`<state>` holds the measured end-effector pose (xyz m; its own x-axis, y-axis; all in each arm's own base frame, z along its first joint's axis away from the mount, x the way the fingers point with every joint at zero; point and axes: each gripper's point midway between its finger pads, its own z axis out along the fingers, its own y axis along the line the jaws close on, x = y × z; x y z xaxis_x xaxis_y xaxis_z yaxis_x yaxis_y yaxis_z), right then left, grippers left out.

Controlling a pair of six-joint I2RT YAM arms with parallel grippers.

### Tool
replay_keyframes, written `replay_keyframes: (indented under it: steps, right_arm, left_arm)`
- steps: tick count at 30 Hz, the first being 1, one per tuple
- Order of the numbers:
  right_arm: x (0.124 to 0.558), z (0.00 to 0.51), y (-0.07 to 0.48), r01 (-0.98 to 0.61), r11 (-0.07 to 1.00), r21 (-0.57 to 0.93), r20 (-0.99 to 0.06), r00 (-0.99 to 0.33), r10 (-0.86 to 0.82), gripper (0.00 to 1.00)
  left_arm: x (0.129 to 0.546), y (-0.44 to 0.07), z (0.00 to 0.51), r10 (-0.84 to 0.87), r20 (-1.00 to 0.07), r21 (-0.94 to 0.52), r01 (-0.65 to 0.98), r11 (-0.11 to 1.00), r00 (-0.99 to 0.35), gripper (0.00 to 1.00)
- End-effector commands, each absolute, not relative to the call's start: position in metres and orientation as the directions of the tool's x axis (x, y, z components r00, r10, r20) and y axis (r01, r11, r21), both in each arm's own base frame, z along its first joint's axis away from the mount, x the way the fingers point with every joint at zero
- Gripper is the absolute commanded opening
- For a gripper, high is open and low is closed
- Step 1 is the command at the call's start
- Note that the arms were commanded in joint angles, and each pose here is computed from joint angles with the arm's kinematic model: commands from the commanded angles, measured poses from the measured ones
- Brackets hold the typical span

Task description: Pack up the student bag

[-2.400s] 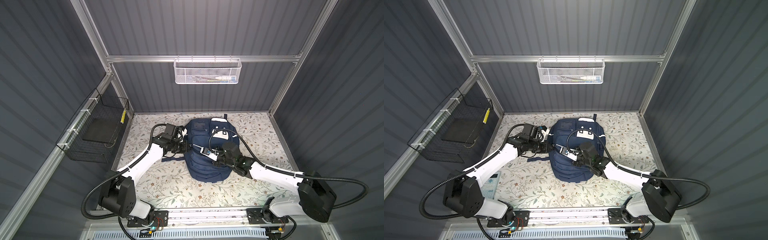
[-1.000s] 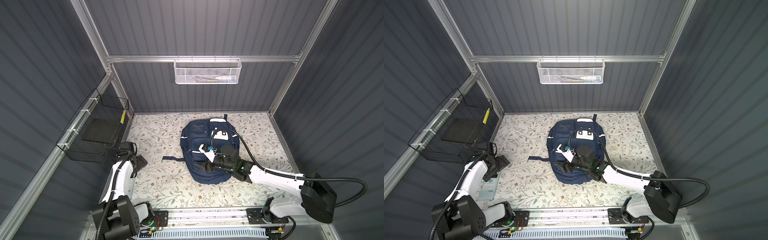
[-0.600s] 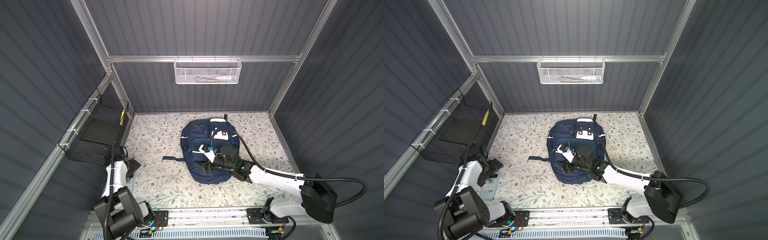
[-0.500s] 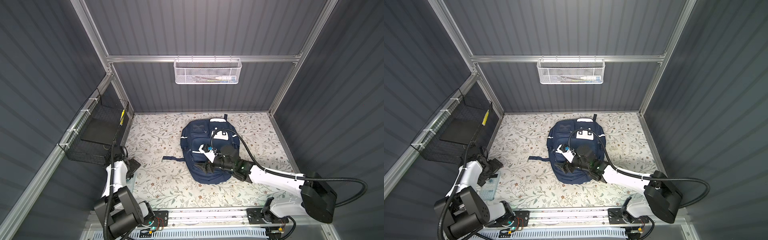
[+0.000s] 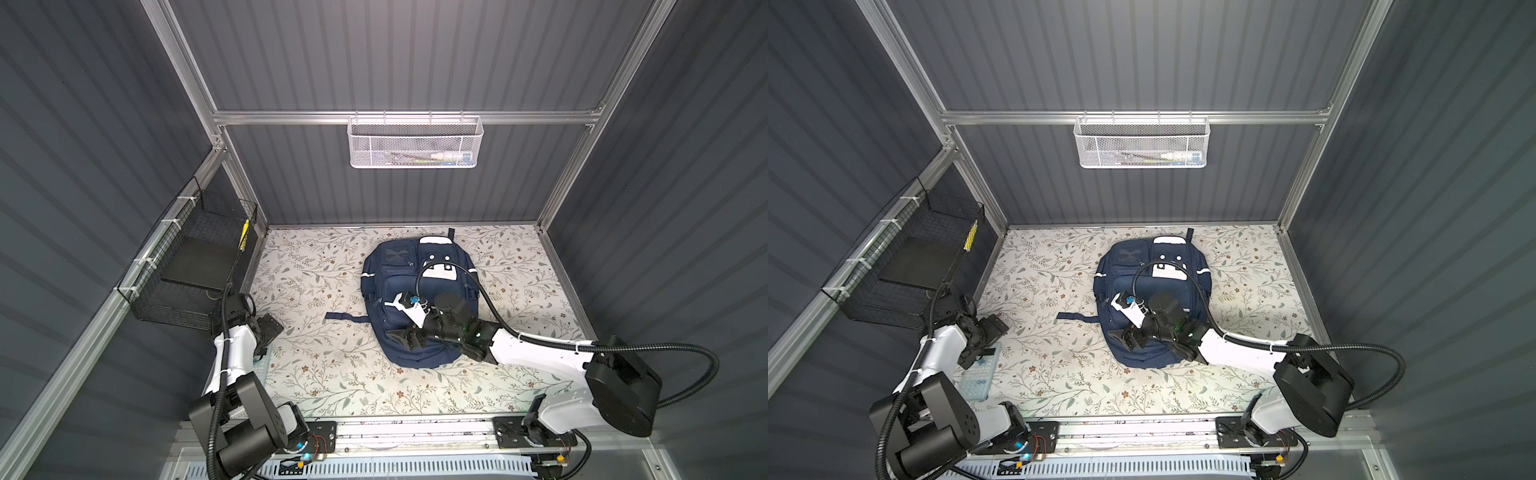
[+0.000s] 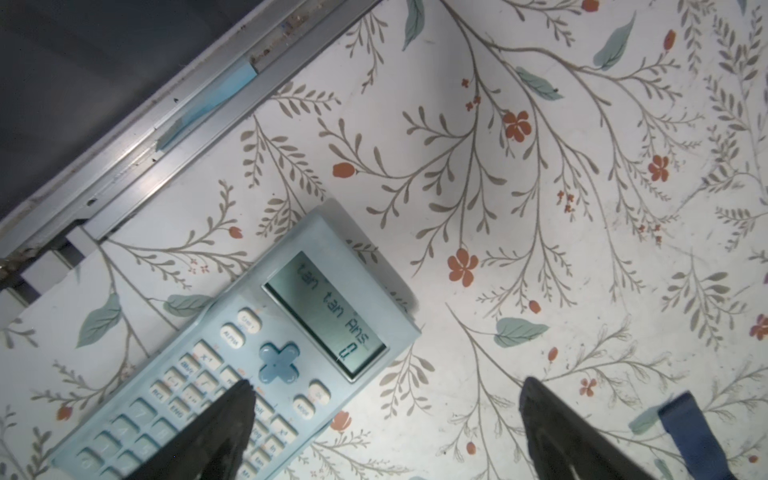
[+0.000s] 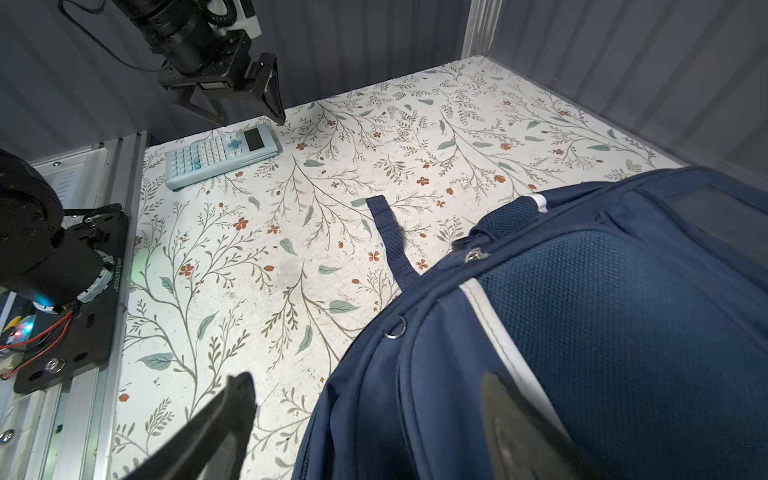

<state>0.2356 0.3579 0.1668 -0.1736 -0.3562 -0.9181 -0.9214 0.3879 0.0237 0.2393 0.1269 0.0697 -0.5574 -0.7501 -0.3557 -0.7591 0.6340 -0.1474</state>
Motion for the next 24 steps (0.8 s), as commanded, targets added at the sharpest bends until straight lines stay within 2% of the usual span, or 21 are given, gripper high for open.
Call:
replay_keyframes:
  steps: [1, 6, 10, 13, 21, 24]
  right_arm:
    - [0.235, 0.187, 0.366, -0.933, 0.359, 0.009, -0.939, -0.131, -0.318, 0.86]
    - [0.232, 0.186, 0.364, -0.934, 0.356, 0.009, -0.941, -0.129, -0.314, 0.86]
    - [0.233, 0.179, 0.366, -0.935, 0.354, 0.015, -0.935, -0.138, -0.327, 0.86]
    - [0.233, 0.178, 0.368, -0.938, 0.347, 0.018, -0.933, -0.14, -0.332, 0.87]
    - [0.237, 0.168, 0.372, -0.938, 0.346, 0.012, -0.921, -0.145, -0.361, 0.87]
    - [0.238, 0.164, 0.372, -0.939, 0.345, 0.005, -0.919, -0.141, -0.369, 0.88]
  left_arm:
    - [0.225, 0.15, 0.062, -0.874, -0.314, -0.22, -0.867, 0.446, -0.37, 1.0]
    - [0.216, 0.164, 0.075, -0.848, -0.407, -0.169, -0.884, 0.435, -0.34, 1.0]
    - [0.221, 0.149, 0.05, -0.882, -0.305, -0.206, -0.879, 0.43, -0.36, 1.0]
    - [0.22, 0.152, 0.052, -0.871, -0.354, -0.216, -0.876, 0.432, -0.342, 1.0]
    - [0.217, 0.147, 0.037, -0.87, -0.322, -0.198, -0.872, 0.448, -0.374, 1.0]
    - [0.223, 0.138, 0.04, -0.832, -0.336, -0.202, -0.829, 0.522, -0.442, 1.0]
